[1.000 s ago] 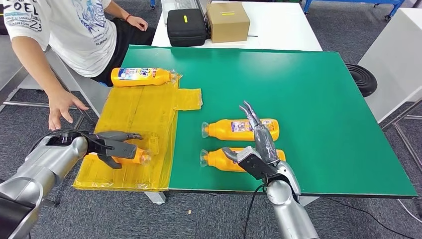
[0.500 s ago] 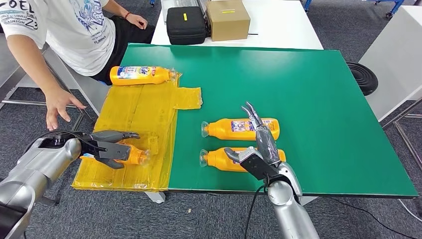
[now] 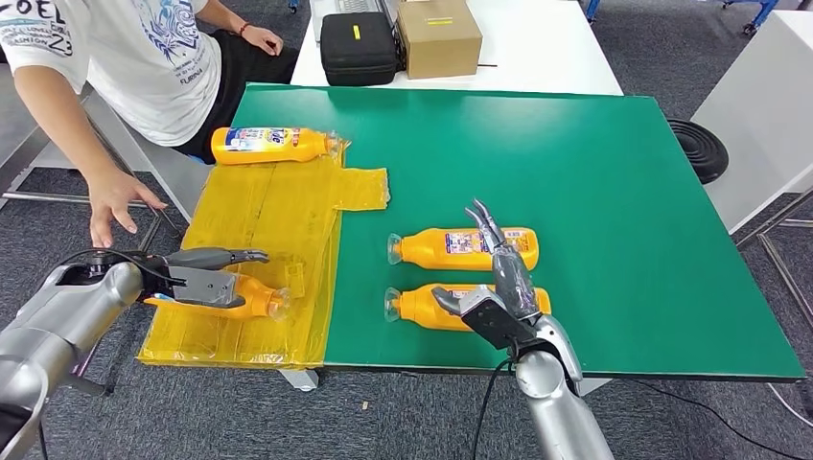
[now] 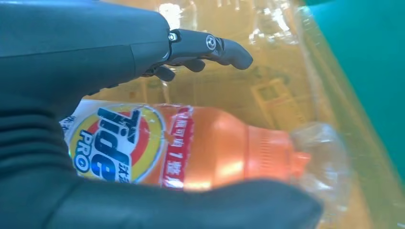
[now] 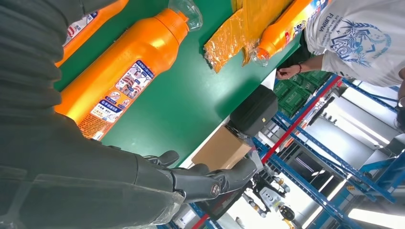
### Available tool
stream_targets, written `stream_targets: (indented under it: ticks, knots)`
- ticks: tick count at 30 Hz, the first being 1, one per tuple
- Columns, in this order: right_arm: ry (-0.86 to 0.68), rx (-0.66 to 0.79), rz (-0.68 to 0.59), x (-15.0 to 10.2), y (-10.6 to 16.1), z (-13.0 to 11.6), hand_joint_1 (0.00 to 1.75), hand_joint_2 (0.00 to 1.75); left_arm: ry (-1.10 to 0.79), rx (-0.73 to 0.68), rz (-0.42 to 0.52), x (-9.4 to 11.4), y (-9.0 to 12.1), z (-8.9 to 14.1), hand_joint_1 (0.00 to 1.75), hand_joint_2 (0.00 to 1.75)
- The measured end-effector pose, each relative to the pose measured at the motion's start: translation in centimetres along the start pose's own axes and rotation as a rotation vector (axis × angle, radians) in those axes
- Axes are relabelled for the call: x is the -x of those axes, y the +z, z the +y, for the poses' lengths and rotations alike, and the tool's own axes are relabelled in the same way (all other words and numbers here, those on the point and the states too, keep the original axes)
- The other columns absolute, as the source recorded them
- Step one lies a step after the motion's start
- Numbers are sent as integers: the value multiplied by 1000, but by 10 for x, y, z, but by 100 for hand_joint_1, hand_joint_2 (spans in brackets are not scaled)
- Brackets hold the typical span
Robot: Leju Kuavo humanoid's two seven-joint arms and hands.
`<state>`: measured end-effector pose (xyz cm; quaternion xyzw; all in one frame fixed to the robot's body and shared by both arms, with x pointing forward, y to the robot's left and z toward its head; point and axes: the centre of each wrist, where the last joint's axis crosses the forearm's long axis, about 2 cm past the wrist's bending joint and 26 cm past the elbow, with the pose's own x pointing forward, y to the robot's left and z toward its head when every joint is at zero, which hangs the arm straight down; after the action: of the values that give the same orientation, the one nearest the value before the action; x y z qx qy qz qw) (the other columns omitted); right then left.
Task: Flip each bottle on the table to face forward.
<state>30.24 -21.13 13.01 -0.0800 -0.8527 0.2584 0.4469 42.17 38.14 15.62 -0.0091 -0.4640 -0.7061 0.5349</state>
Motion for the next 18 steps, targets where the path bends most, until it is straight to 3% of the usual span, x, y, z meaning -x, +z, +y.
stream_targets:
  ticks: [1,5,10,18]
  knots:
    - [0,0,0,0,0,0,0,175,19,-2,-23,0,2,0,0,0]
    - [-1,-1,1,0,0,0,0,175,110,-69,-172,-3,8,-3,0,175]
    - [1,-14,10,0,0,1,0,175,231,-271,-423,-22,-1,-16,0,175]
    - [84,-86,74,-1,-1,0,0,175,321,-572,-569,-53,-23,-35,0,175]
